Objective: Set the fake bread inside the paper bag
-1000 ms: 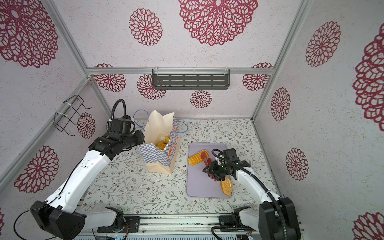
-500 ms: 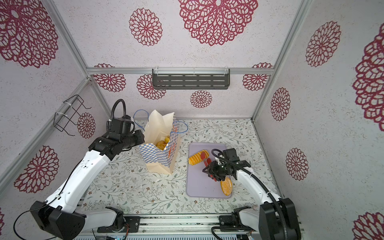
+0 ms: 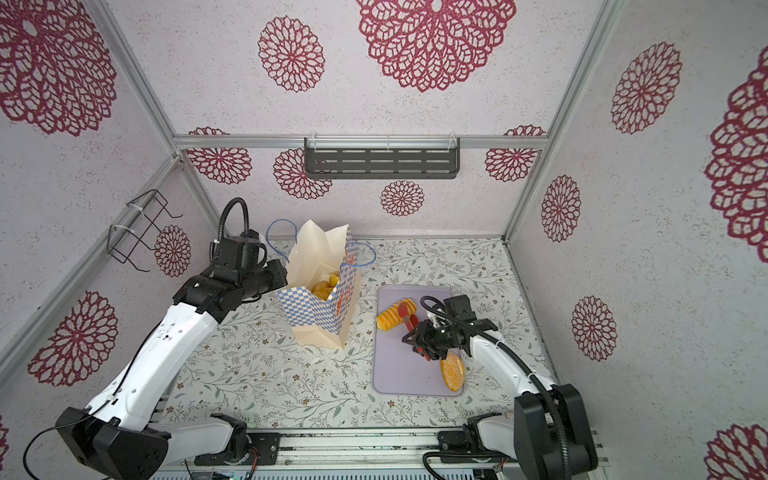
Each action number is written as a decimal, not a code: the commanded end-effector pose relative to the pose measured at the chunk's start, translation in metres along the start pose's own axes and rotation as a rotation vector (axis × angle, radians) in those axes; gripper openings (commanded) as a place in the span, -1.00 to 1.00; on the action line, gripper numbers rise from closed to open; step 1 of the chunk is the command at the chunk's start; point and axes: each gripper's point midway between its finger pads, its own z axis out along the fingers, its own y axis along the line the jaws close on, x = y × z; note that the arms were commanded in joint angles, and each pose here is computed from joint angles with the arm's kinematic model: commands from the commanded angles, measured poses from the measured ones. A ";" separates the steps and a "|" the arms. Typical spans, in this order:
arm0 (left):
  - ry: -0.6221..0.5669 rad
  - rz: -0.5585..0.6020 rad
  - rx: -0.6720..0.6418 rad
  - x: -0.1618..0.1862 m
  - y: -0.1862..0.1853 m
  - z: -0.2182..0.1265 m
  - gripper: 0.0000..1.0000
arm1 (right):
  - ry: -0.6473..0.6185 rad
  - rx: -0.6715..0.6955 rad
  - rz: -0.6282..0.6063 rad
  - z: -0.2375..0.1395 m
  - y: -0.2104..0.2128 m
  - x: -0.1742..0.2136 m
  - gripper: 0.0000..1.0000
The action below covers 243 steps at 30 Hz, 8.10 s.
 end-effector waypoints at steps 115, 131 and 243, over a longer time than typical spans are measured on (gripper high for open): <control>0.005 -0.001 -0.026 0.000 0.003 0.004 -0.87 | -0.271 -0.120 -0.745 -0.089 0.277 0.005 -0.17; -0.023 0.002 -0.029 -0.004 0.004 -0.005 -0.45 | -0.394 0.060 -0.625 -0.156 0.204 -0.005 -0.21; -0.098 -0.026 0.148 -0.025 -0.007 0.001 -0.30 | 0.221 0.258 0.026 -0.107 -0.010 0.153 -0.34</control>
